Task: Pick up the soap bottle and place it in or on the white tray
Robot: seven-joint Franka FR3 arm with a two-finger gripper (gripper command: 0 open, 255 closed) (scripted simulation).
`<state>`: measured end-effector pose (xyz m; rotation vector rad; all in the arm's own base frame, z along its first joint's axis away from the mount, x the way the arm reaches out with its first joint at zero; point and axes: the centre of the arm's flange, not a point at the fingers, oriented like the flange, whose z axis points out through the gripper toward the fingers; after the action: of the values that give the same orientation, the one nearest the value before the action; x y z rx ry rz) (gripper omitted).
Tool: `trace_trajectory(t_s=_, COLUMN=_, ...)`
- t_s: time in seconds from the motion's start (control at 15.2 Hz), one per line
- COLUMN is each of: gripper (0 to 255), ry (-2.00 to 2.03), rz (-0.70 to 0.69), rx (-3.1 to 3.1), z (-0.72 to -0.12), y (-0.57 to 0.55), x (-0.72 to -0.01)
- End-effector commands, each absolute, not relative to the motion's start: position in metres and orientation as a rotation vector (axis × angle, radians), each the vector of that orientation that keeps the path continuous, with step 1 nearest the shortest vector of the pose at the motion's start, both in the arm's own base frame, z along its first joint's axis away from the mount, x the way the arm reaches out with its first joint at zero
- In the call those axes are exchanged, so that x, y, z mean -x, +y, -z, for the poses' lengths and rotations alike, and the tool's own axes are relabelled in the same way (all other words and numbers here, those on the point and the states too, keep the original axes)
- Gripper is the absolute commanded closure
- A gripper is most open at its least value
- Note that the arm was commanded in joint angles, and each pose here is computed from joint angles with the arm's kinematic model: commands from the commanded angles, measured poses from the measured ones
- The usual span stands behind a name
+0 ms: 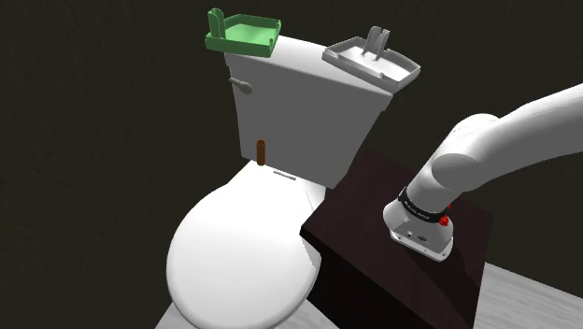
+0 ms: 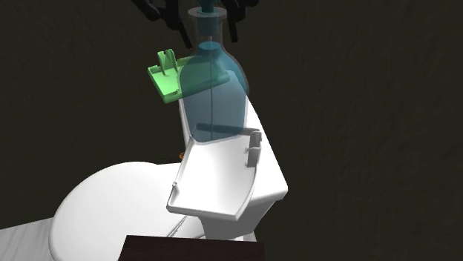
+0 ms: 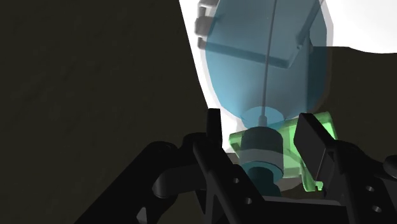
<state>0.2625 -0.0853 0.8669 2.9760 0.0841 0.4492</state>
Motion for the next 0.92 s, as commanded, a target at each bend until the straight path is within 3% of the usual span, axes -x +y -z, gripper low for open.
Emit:
trace_trajectory(t_s=0.0, gripper=255, ry=0.084, rz=-0.45, rx=-2.976, z=-0.857, y=-0.086, x=-0.262)
trace_trajectory(t_s=0.86, gripper=255, ry=0.084, rz=-0.45, rx=-2.976, z=-0.788, y=-0.086, x=-0.262)
